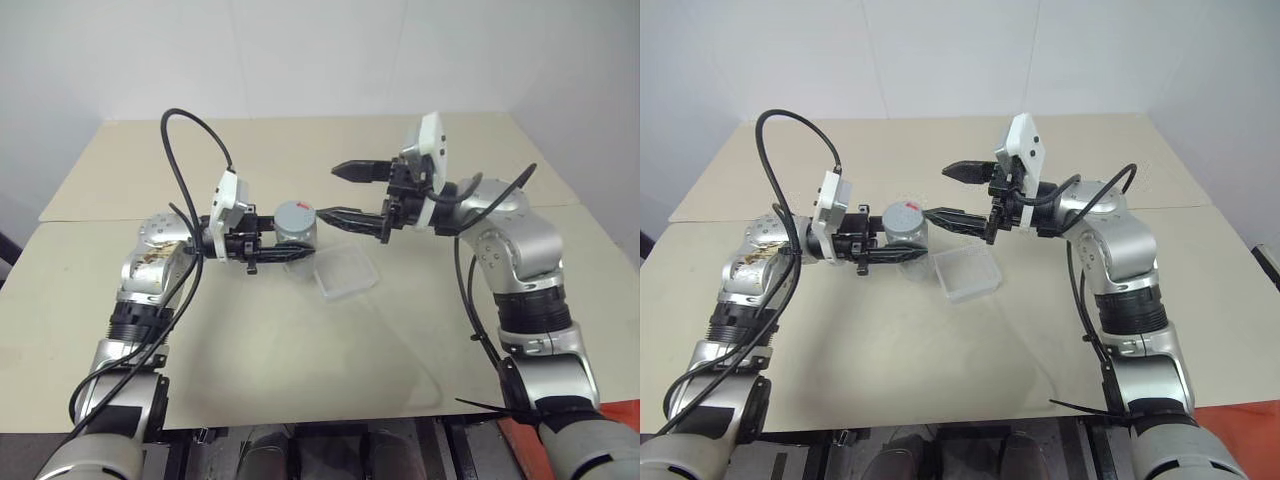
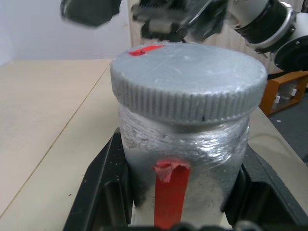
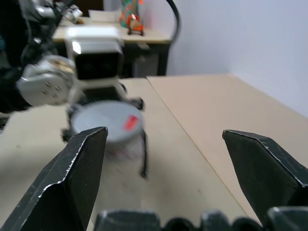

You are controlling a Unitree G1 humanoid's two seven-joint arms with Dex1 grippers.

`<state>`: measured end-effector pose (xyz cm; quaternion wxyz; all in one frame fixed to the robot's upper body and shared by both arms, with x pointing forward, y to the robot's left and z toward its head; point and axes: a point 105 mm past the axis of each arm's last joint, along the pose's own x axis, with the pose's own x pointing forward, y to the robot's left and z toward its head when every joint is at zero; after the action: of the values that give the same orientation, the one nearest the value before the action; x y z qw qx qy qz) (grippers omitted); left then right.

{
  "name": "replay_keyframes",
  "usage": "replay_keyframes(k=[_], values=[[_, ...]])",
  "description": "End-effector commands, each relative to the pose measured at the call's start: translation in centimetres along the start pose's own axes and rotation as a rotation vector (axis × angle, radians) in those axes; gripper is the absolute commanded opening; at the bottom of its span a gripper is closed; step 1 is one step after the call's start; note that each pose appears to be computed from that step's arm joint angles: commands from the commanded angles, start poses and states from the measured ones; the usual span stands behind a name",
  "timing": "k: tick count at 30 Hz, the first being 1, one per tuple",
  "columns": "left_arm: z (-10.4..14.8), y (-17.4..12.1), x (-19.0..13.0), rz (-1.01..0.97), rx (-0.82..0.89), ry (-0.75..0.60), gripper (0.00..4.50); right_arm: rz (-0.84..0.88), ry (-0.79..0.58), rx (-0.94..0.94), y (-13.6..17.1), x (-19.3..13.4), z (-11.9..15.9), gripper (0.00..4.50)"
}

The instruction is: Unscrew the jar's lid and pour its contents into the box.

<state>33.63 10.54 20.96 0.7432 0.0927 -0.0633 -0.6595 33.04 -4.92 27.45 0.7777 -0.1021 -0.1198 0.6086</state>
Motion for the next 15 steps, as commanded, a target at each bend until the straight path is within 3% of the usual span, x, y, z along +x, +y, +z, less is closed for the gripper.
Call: replay_keyframes(k=[1,15], values=[[1.3,0.3,0.6,-0.013,0.041,-0.029,1.96,0.038,-0.031,-0.057,0.9,1.4,1.5,4.46],[1.5,0.4,0.9,-0.023,0.049,-0.033,1.96,0.024,0.001,-0.072,0.7,4.4,0.4,4.46]])
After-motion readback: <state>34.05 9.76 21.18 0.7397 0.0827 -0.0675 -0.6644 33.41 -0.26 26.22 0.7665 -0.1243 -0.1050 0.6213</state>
